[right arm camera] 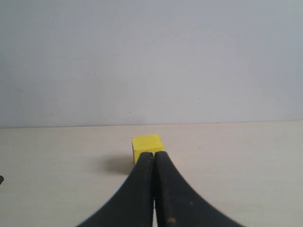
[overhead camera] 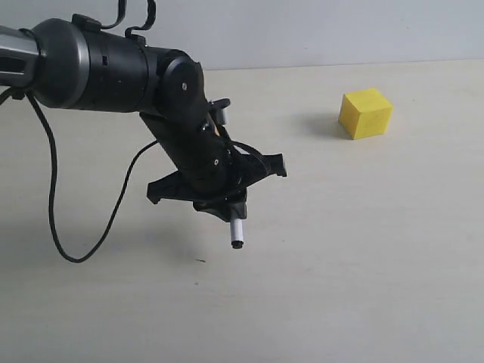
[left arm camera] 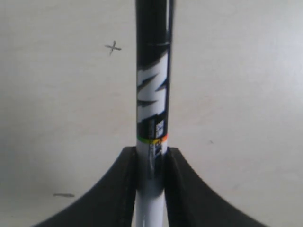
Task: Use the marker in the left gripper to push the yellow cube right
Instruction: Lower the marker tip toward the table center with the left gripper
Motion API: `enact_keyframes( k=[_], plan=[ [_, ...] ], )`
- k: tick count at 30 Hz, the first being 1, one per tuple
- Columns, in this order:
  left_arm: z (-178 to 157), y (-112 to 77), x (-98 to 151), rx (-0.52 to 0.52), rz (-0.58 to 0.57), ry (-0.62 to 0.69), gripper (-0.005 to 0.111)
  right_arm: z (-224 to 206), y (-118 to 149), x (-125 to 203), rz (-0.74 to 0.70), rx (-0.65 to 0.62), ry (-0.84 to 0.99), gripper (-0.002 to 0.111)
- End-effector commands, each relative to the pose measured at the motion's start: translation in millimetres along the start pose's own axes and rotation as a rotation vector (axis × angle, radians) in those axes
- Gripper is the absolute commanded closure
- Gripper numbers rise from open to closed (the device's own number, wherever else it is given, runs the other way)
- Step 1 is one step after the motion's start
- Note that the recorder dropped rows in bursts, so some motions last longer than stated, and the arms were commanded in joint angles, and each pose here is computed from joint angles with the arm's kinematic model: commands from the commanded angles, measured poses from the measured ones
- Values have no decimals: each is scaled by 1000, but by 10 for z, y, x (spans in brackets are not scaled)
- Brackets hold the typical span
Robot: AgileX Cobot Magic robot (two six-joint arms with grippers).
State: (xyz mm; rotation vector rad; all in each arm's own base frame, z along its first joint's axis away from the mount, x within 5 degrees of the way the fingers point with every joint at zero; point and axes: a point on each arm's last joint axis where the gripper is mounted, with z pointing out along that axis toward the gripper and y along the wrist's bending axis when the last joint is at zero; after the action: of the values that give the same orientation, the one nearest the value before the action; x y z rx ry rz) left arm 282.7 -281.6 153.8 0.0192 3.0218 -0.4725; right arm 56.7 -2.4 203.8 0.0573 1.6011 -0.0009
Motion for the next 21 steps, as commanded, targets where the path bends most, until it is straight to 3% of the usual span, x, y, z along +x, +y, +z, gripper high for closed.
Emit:
enact_keyframes(
  k=[1, 10, 21],
  plan=[
    [-23, 25, -95, -12, -5, -11, 107, -3, -3, 2, -3, 5, -13, 108],
    [171, 184, -147, -82, -18, 56, 107, -3, -3, 2, -3, 5, -13, 108],
    [224, 75, -248, -67, -3, 85, 107, -3, -3, 2, -3, 5, -13, 108]
  ],
)
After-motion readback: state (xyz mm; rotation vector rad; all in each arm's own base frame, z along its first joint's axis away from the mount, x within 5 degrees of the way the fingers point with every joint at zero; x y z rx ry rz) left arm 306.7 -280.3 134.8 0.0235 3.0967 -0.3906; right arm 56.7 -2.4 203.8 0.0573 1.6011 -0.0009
